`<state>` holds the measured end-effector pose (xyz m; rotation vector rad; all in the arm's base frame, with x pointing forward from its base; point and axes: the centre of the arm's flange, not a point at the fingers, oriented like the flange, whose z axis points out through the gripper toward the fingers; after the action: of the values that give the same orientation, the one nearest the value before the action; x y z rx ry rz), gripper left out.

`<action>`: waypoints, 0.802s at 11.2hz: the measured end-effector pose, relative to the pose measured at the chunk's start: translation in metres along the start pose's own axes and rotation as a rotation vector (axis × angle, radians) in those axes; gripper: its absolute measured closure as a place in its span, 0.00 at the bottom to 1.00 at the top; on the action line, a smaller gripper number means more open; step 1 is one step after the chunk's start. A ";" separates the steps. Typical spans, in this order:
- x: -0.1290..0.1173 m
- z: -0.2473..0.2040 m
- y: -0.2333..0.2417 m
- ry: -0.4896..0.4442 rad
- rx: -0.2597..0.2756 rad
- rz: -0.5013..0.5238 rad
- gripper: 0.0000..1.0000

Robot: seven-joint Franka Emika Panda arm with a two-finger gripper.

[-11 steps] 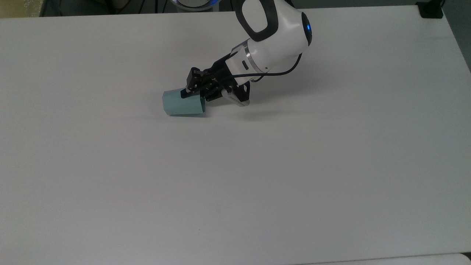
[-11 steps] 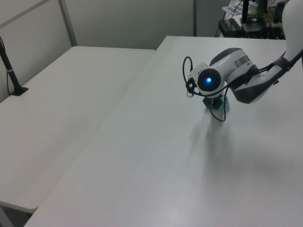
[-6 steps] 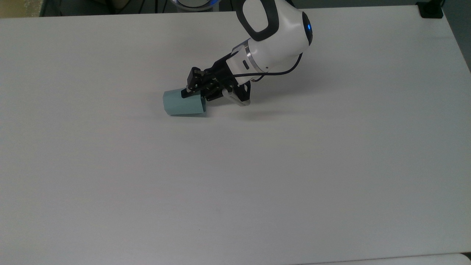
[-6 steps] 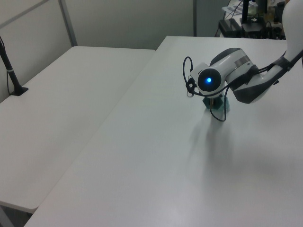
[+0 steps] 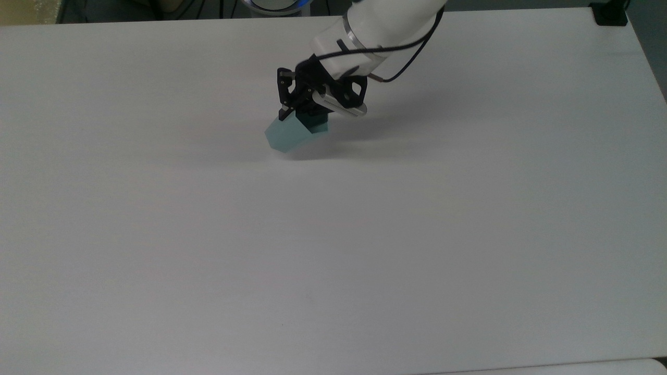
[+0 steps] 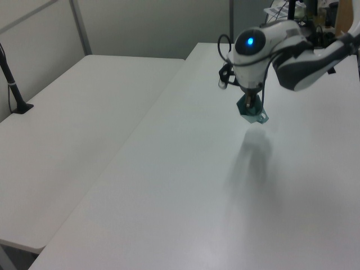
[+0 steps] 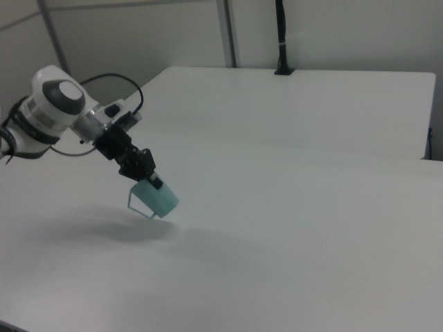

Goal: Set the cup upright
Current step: 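Lift and rotate the cup so its opening faces up, then lower the upright cup onto the table and open the gripper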

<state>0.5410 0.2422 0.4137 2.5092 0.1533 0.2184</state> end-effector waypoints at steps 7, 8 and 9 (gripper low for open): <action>0.026 0.035 0.101 -0.149 0.592 0.181 0.96; 0.025 0.044 0.108 -0.156 0.640 0.189 0.96; 0.023 0.056 0.113 -0.138 0.674 0.219 0.96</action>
<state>0.5812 0.1230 0.4383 3.2026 -0.1315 0.0854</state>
